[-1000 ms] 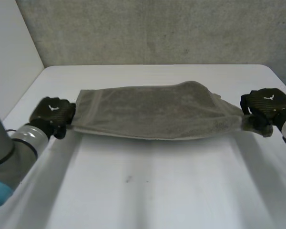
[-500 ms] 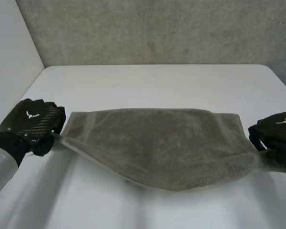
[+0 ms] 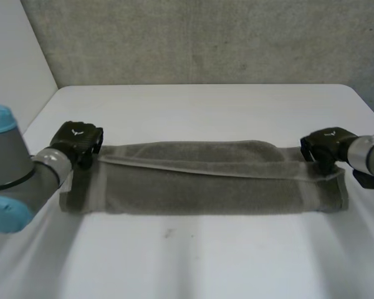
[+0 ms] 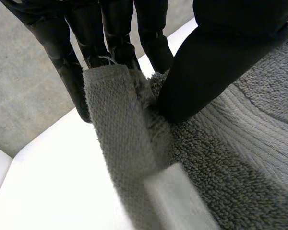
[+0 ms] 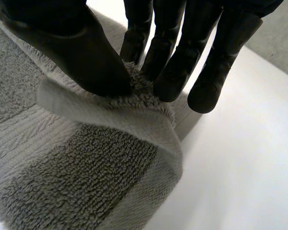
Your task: Fold the towel.
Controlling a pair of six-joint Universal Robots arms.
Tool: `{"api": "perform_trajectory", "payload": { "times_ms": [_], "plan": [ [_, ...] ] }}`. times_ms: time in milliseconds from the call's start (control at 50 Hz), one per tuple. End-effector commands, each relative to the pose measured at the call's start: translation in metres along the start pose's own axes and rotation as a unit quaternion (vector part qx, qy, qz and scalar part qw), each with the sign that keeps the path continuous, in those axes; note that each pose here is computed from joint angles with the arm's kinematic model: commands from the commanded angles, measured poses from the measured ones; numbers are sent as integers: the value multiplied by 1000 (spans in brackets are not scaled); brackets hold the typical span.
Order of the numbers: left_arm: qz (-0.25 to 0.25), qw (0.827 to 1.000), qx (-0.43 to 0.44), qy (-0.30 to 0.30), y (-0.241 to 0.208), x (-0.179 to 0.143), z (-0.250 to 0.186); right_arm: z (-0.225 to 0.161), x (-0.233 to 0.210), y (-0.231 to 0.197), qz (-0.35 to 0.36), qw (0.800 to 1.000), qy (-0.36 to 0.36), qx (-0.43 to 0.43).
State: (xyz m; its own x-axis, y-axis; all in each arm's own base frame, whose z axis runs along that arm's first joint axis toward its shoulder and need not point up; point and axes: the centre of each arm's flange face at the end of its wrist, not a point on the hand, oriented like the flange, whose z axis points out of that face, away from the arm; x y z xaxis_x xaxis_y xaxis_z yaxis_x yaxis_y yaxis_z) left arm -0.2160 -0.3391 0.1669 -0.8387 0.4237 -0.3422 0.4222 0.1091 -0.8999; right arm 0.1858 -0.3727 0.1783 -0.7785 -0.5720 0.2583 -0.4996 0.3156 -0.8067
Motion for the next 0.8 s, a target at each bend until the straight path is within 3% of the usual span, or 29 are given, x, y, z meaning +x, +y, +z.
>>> {"api": "perform_trajectory", "payload": {
  "times_ms": [20,200,500,640,680,800],
  "plan": [
    [5,1000,5,-18,2,3,34,30,4,-7,-7,999,30,19],
    [12,999,23,-34,-1,6,65,59,7,-10,-19,998,51,34],
    [12,999,22,-37,1,9,80,80,12,-18,-28,995,70,64],
    [10,998,36,-59,-18,7,74,62,30,-59,-1,986,110,125],
    [5,996,44,-73,-29,1,68,40,36,-84,7,980,120,156],
    [-3,995,52,-81,-43,-3,54,14,40,-101,7,977,126,172]
  ]
}}
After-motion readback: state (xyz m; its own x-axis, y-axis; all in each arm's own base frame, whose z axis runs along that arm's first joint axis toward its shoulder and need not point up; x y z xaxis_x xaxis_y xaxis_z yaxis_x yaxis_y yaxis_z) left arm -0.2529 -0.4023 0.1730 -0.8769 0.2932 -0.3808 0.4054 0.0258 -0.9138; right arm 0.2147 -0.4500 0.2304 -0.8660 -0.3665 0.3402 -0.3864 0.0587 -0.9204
